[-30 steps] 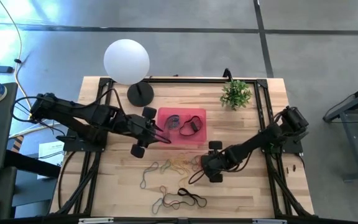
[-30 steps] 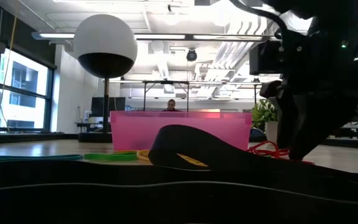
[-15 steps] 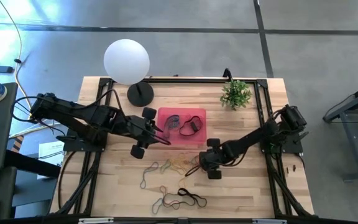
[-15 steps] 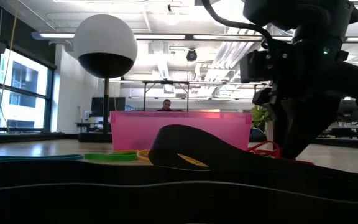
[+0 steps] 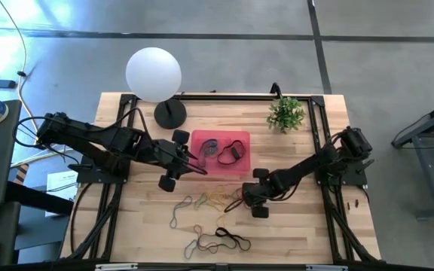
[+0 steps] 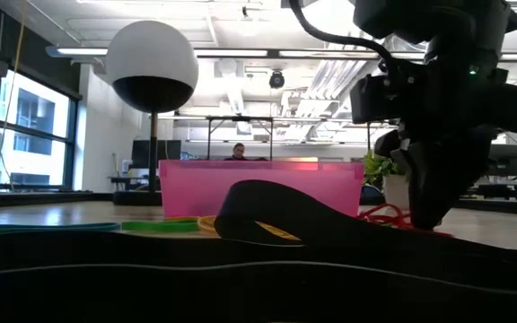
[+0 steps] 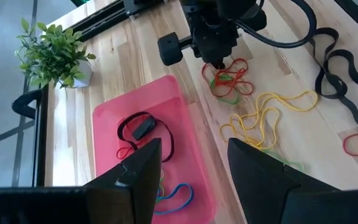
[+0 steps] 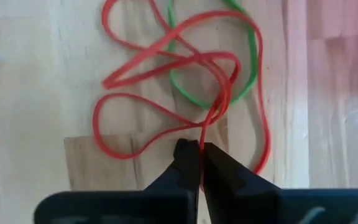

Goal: Pick and place rubber bands into bin
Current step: Put the red rubber band into the red bin

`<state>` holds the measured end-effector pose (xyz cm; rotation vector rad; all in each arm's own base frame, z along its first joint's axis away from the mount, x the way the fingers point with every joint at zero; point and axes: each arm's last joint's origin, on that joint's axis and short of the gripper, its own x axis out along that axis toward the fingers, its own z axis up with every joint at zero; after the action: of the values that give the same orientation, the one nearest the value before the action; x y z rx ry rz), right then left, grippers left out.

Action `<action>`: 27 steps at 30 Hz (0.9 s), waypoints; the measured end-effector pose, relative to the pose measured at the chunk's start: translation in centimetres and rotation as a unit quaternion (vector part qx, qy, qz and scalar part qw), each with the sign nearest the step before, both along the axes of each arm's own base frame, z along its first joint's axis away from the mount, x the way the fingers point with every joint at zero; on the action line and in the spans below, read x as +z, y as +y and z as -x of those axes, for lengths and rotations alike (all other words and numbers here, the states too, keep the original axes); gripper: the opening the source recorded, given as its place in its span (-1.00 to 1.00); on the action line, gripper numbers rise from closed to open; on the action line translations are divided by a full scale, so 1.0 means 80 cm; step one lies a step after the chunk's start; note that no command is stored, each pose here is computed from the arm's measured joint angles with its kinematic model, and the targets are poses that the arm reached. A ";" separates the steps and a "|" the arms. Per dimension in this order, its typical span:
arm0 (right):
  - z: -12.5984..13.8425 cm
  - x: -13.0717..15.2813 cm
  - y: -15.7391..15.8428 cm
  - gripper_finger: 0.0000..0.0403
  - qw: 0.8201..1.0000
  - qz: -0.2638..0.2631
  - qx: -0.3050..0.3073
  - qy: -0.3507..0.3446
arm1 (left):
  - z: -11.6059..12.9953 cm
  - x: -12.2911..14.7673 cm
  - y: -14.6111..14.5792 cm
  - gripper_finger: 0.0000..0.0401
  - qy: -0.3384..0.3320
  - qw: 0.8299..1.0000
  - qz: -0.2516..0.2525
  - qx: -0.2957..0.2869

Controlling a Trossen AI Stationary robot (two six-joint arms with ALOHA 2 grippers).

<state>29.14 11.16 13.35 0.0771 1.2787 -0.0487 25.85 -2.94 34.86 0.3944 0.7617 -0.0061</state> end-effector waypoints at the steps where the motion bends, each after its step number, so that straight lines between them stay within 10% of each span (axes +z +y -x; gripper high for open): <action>1: 0.002 0.003 0.001 -0.98 1.000 -0.001 0.000 0.000 | 0.000 0.000 0.000 -0.14 0.000 1.000 0.000 0.000; 27: 0.068 0.181 -0.013 -1.00 0.957 -0.020 -0.097 -0.273 | -0.001 0.001 0.001 -0.14 -0.003 1.000 -0.016 0.005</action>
<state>23.67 10.15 27.85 0.2352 0.7151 -0.1599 25.89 -2.82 34.92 0.4216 0.7586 0.0163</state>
